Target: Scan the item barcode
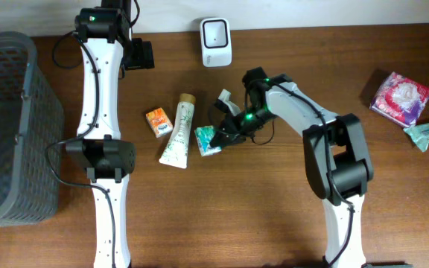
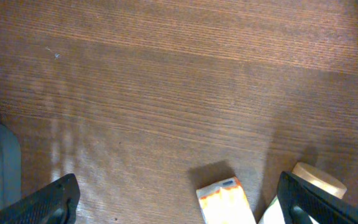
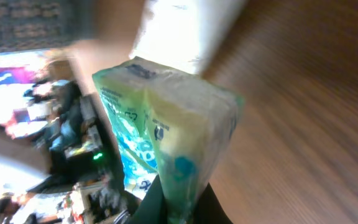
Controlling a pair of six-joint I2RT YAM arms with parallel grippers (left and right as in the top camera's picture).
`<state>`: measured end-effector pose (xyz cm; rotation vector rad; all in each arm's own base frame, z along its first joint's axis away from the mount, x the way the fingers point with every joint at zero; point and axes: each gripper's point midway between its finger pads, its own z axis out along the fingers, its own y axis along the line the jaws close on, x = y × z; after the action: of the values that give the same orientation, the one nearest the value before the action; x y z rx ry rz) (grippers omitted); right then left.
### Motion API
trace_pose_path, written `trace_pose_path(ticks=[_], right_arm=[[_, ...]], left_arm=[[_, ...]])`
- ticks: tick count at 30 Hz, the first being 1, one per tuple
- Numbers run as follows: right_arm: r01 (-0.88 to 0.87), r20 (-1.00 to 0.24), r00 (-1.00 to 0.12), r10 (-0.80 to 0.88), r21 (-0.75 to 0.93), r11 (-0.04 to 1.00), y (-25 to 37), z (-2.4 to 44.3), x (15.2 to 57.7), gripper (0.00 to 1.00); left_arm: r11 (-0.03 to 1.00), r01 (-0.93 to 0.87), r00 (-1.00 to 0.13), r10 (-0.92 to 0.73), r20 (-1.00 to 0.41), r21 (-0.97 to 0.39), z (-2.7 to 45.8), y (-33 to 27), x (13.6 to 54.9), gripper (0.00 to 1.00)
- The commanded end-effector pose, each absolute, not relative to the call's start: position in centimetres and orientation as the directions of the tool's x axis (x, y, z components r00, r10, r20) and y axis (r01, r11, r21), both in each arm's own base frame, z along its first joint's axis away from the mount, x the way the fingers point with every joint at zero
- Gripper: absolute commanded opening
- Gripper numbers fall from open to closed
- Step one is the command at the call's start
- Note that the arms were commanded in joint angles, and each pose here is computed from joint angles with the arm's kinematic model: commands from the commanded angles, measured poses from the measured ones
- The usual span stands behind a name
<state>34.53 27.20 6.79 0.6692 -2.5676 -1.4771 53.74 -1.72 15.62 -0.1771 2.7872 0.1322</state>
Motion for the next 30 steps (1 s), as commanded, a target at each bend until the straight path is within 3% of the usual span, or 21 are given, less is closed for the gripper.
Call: trace_pose_path(ticks=[1, 3, 6, 13, 22, 25, 28, 30], right_arm=[[-0.442, -0.338, -0.850, -0.405, 0.875, 0.198, 27.9, 11.7, 35.0, 0.04], [-0.442, -0.349, -0.852, -0.391, 0.879, 0.178, 27.9, 12.0, 35.2, 0.04], [-0.480, -0.493, -0.836, -0.240, 0.870, -0.115, 28.1, 17.4, 37.0, 0.04], [-0.459, -0.459, -0.887, -0.058, 0.888, -0.010, 20.0, 18.0, 43.6, 0.04], [-0.473, -0.474, -0.875, -0.098, 0.881, -0.034, 22.0, 18.1, 42.9, 0.04], [-0.590, -0.591, -0.801, -0.094, 0.806, -0.042, 22.1, 18.1, 43.2, 0.04], [-0.648, -0.635, -0.761, -0.136, 0.752, 0.116, 21.9, 15.4, 44.4, 0.04], [-0.647, -0.633, -0.762, -0.135, 0.754, 0.111, 21.9, 15.5, 44.3, 0.04]], left_arm=[[0.986, -0.149, -0.921, -0.112, -0.372, 0.071, 17.2, -1.2, 53.6, 0.99], [0.986, -0.149, -0.921, -0.112, -0.372, 0.071, 17.2, -1.2, 53.6, 0.99], [0.986, -0.149, -0.921, -0.112, -0.372, 0.071, 17.2, -1.2, 53.6, 0.99], [0.986, -0.149, -0.921, -0.112, -0.372, 0.071, 17.2, -1.2, 53.6, 0.99], [0.986, -0.149, -0.921, -0.112, -0.372, 0.071, 17.2, -1.2, 53.6, 0.99], [0.986, -0.149, -0.921, -0.112, -0.372, 0.071, 17.2, -1.2, 53.6, 0.99], [0.986, -0.149, -0.921, -0.112, -0.372, 0.071, 17.2, -1.2, 53.6, 0.99], [0.986, -0.149, -0.921, -0.112, -0.372, 0.071, 17.2, -1.2, 53.6, 0.99]])
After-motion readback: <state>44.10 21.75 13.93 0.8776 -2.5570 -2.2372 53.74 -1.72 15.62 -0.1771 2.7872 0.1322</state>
